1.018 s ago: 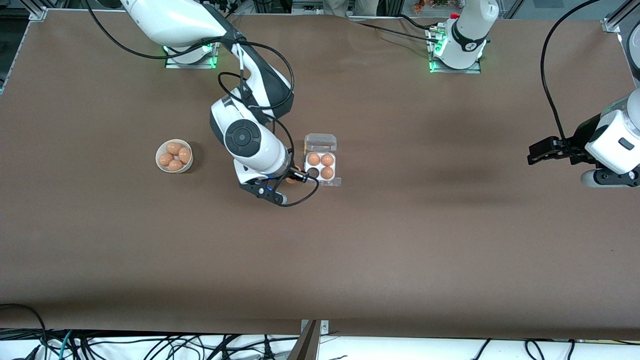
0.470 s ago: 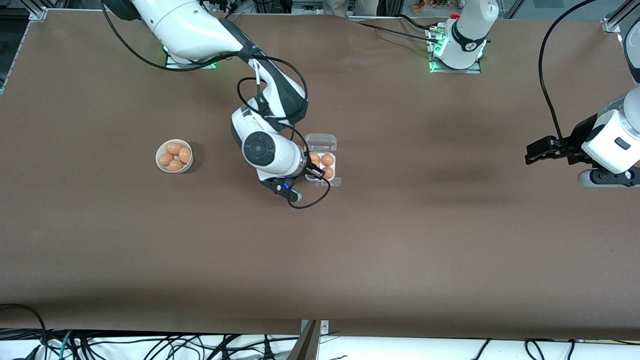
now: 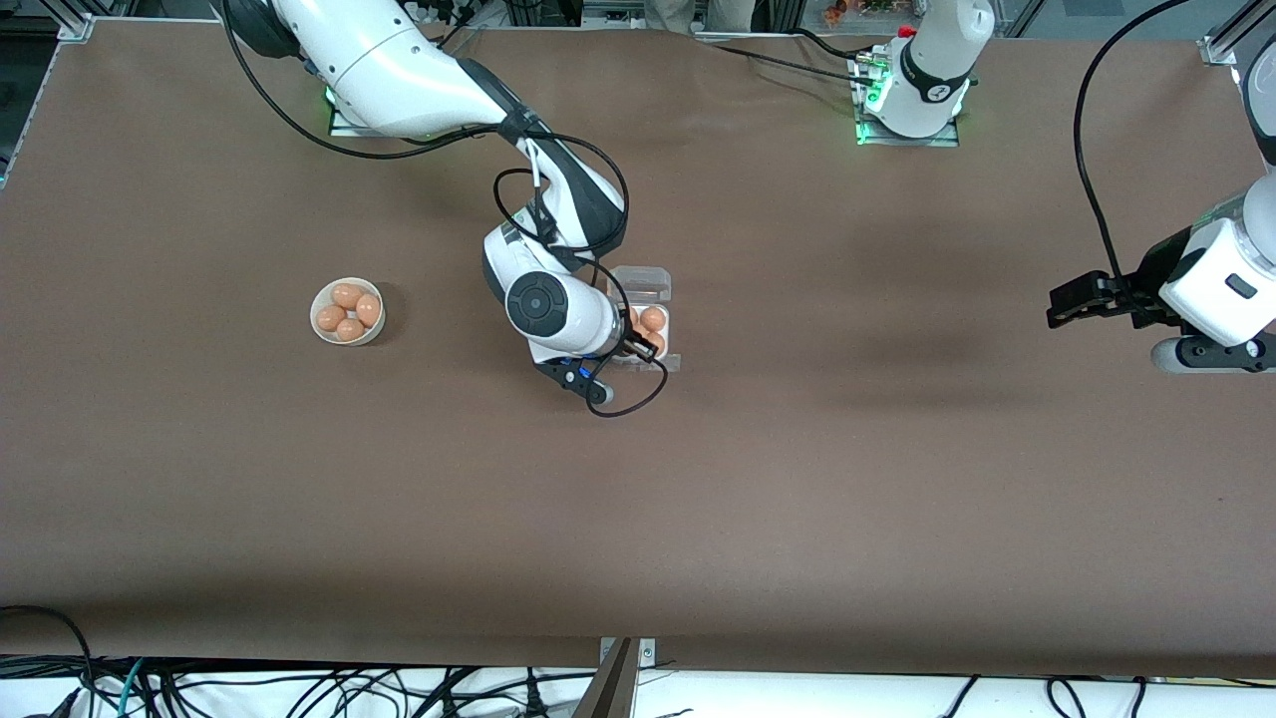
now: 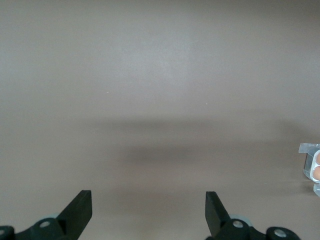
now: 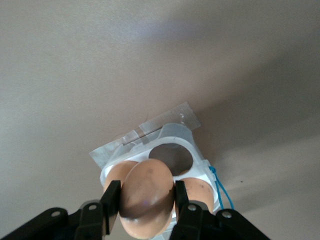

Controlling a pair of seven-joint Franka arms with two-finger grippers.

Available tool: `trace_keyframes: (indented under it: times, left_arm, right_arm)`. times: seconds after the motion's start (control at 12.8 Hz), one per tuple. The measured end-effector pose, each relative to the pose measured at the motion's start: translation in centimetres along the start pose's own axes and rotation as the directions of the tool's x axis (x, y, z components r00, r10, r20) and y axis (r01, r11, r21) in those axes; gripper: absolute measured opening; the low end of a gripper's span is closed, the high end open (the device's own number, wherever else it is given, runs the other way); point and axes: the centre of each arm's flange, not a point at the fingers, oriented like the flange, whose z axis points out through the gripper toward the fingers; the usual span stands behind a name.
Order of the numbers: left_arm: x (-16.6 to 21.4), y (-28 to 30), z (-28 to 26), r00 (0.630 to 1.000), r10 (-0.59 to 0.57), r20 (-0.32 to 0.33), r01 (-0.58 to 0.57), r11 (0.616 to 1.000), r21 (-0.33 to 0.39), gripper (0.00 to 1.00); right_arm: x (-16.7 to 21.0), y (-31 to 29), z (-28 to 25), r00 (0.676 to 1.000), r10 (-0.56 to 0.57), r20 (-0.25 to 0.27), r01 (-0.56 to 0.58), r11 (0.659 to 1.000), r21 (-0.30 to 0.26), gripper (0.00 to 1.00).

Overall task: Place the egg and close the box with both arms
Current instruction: 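Lower the held egg into the empty carton slot with the right gripper, then open the right gripper to release the egg while the left gripper advances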

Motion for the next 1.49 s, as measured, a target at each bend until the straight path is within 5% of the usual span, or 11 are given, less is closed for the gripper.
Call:
trace_keyframes:
  times: [1.02, 1.41, 1.49]
  left_arm:
    - [-0.1, 1.0, 0.0, 1.000, 0.018, 0.001, -0.018, 1.000, -0.002, 1.00]
    - [-0.7, 5.3, 0.1, 0.999, 0.053, 0.004, -0.053, 0.998, -0.015, 1.00]
    - [-0.9, 6.3, 0.1, 0.999, 0.046, 0.006, -0.045, 0.999, -0.017, 1.00]
  right_arm:
    - [1.1, 1.2, 1.2, 0.995, 0.081, 0.063, -0.082, 0.997, 0.007, 0.49]
    - [1.3, 1.6, 1.9, 0.992, 0.101, 0.079, -0.102, 0.995, 0.008, 0.99]
    - [1.6, 1.7, 1.8, 0.991, 0.104, 0.078, -0.105, 0.994, 0.009, 1.00]
